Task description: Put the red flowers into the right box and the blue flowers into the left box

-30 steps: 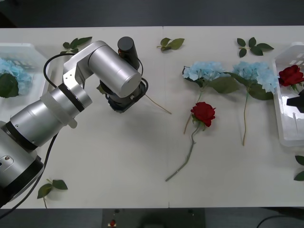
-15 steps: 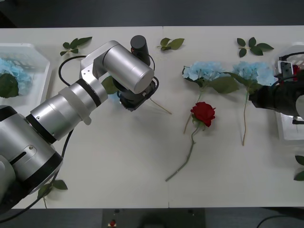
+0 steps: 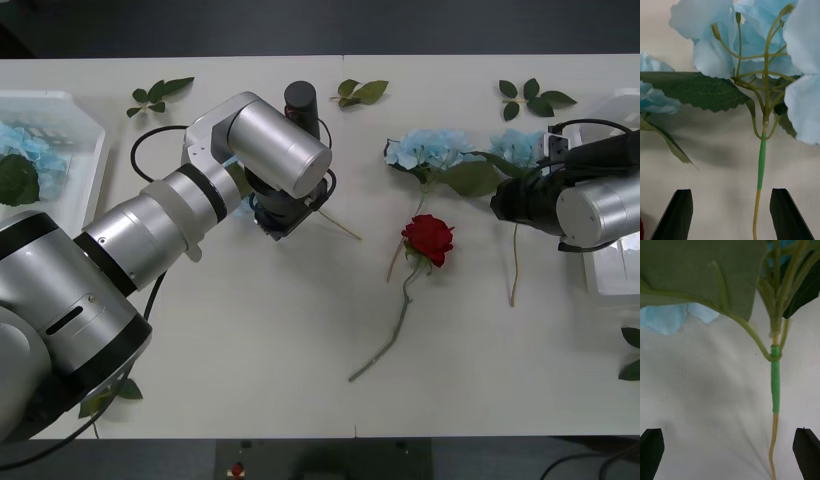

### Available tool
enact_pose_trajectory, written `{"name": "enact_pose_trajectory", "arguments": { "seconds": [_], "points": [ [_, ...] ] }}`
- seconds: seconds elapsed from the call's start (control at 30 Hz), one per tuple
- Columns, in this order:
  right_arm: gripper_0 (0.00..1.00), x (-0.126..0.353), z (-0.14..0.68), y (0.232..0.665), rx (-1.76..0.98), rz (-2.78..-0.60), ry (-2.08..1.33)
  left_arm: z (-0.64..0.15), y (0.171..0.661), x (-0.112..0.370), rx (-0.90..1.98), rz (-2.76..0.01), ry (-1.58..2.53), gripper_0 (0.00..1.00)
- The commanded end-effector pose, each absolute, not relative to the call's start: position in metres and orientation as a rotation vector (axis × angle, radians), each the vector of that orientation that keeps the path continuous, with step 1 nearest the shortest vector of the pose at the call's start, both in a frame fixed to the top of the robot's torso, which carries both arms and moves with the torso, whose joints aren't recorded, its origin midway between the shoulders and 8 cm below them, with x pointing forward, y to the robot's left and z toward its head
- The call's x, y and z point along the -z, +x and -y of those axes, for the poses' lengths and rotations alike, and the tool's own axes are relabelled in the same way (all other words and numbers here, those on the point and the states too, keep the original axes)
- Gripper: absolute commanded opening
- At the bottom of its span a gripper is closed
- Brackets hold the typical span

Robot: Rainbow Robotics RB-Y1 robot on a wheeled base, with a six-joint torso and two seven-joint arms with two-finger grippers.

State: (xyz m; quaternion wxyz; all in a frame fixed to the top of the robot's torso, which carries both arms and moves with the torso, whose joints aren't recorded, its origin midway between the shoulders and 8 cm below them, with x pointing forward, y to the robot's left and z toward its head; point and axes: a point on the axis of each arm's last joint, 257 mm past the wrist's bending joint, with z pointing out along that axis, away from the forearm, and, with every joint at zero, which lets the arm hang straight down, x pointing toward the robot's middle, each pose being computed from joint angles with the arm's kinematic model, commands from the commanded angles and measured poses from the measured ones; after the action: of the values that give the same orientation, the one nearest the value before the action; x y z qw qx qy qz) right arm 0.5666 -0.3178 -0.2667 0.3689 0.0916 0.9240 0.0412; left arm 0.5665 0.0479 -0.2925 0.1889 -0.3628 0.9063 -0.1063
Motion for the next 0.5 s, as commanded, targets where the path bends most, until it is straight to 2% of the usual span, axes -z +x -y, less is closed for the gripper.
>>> {"name": "enact_pose_trajectory", "arguments": {
  "seconds": [0.03,0.5],
  "points": [
    [0.60,0.245,0.318,0.588,-0.082,-2.328,0.211,-0.026,0.579,0.266,0.331,-2.529,-0.934,1.00],
    [0.60,0.265,0.322,0.591,-0.025,-2.345,0.180,-0.029,0.574,0.275,0.295,-2.541,-0.923,1.00]
  ]
}}
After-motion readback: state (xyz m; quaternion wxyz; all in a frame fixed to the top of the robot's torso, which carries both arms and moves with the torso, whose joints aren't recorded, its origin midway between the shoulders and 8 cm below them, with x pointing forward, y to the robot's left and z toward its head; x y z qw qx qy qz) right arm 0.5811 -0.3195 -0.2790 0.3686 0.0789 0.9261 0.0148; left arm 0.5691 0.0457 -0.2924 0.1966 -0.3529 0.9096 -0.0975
